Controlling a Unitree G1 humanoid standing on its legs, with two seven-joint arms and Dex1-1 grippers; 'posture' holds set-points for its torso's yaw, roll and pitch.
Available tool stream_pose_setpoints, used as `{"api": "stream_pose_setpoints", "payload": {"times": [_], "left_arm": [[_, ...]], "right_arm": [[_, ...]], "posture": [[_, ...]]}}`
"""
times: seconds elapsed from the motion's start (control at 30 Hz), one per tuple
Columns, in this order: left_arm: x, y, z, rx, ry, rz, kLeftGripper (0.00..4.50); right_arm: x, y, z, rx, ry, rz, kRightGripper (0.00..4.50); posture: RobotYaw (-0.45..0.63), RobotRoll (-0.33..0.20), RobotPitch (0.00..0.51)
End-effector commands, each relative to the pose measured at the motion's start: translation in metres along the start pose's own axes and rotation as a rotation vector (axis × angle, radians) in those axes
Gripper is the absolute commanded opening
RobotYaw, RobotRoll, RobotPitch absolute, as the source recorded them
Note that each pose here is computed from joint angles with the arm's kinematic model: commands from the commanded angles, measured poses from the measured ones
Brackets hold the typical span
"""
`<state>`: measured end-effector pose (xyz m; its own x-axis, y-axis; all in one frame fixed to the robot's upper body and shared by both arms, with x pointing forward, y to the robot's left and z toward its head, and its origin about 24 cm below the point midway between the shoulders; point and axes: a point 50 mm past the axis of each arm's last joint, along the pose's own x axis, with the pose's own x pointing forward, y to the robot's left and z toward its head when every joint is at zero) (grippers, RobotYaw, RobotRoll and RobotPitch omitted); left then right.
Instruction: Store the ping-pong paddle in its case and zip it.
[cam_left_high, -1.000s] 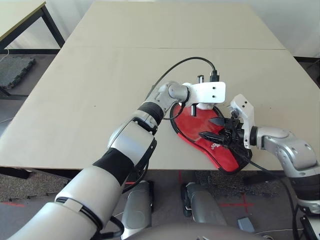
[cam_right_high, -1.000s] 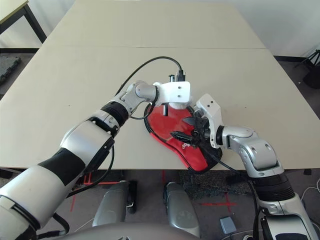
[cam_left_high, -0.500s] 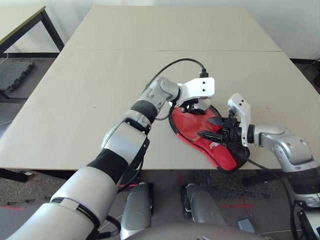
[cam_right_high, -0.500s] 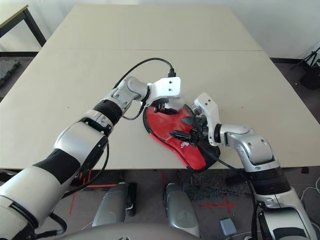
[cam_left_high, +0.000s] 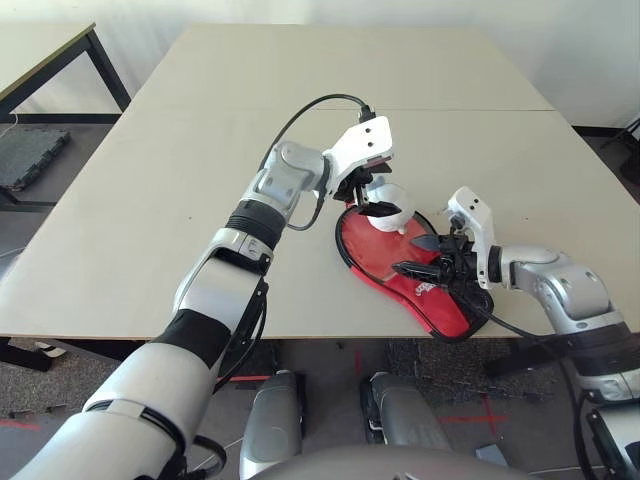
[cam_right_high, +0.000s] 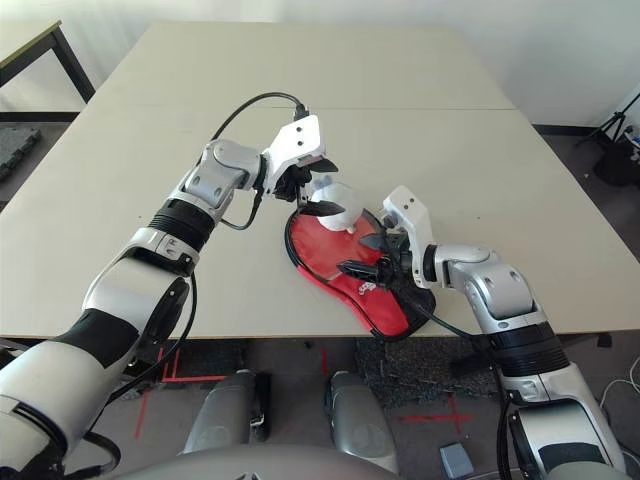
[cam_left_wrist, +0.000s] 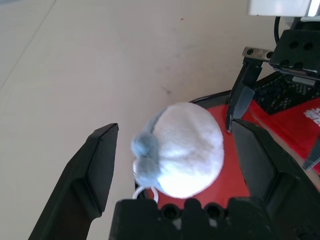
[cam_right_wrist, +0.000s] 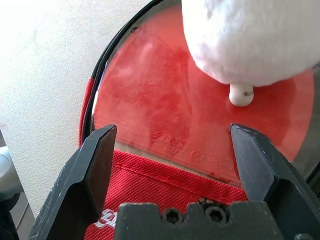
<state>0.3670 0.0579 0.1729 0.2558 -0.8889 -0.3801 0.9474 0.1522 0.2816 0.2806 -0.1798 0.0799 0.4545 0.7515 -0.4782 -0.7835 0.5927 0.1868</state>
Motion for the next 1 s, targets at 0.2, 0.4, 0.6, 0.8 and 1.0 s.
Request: {"api": "stream_pose_setpoints", "payload": {"times": [0.2, 0.4, 0.6, 0.8, 1.0], "left_arm": [[-0.033, -0.020, -0.015, -0.116, 0.005, 0.003, 4.49], [-0.019, -0.032, -0.028, -0.262, -0.050, 0.055, 4.49], [0.002, -0.046, -0.050, -0.283, 0.032, 0.057, 4.49], [0.009, -0.054, -0.063, -0.268, 0.096, 0.015, 4.49], [0.017, -0.061, -0.074, -0.242, 0.136, 0.002, 4.49]], "right_arm": [[0.009, -0.002, -0.036, 0.104, 0.138, -0.005, 4.50], [0.008, -0.002, -0.037, 0.104, 0.140, -0.005, 4.50], [0.002, -0.003, -0.041, 0.109, 0.144, -0.023, 4.50], [-0.011, -0.007, -0.045, 0.123, 0.151, -0.056, 4.50], [-0.027, -0.012, -0.039, 0.144, 0.116, -0.075, 4.50]], "posture": [[0.07, 0.000, 0.068], [0.06, 0.000, 0.074], [0.04, 0.000, 0.089], [0.03, 0.000, 0.107], [0.02, 0.000, 0.118]]}}
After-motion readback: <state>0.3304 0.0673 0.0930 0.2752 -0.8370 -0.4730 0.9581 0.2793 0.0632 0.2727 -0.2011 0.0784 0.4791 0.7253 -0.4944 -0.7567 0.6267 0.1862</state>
